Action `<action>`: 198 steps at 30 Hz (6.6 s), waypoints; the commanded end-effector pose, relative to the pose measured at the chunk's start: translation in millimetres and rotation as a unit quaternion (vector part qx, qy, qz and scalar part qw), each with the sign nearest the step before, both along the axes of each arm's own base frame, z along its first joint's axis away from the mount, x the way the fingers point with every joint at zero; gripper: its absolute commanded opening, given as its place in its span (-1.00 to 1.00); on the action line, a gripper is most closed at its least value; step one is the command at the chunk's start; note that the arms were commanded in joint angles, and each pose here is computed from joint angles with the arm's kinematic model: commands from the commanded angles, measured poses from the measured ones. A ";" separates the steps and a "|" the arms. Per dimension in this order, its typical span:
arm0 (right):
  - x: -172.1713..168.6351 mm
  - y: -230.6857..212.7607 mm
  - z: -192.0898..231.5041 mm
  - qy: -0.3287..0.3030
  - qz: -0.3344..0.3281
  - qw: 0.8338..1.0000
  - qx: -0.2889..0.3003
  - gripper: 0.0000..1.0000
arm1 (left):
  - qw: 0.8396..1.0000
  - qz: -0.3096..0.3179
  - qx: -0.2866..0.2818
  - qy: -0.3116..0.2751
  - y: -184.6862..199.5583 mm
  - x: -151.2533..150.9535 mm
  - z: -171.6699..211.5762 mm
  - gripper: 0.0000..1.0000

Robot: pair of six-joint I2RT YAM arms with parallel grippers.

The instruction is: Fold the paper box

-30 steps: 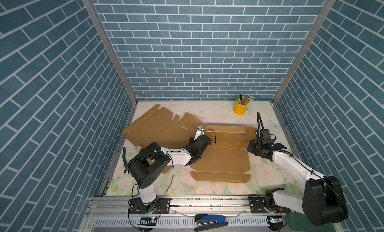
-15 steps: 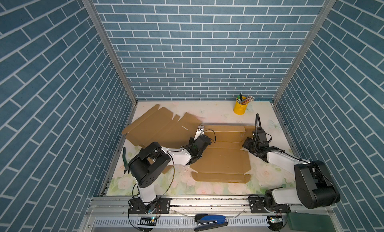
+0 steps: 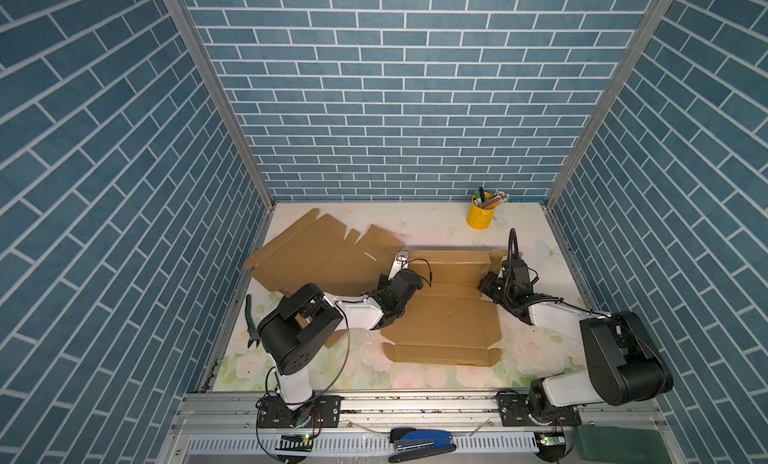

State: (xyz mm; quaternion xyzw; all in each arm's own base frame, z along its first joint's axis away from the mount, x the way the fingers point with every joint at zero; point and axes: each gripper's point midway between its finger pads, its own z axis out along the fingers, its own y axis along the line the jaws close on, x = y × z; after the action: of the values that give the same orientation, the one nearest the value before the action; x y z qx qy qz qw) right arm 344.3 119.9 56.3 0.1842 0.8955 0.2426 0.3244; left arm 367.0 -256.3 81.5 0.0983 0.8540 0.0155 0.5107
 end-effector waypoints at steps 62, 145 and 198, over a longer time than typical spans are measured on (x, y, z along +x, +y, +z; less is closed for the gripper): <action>-11.3 -46.5 79.9 -0.158 0.228 0.945 -0.174 -0.99 | 0.996 -0.022 0.051 0.065 18.3 -2.1 -35.1 -1.00; -1.7 3.2 65.3 -0.145 0.255 0.929 -0.226 -0.07 | 0.994 -0.037 0.087 0.059 14.1 -10.2 -48.1 -1.00; 24.2 -27.4 40.4 -0.083 0.025 0.944 -0.318 -0.67 | 0.983 -0.069 0.023 0.169 -9.6 -20.6 -13.9 -1.00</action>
State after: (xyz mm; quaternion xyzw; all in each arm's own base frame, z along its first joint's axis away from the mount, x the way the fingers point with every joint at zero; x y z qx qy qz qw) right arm 370.3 97.4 85.9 0.0152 0.8966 -0.0279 0.4418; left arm 364.5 -274.6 81.2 0.1331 0.9031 -0.0404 0.4063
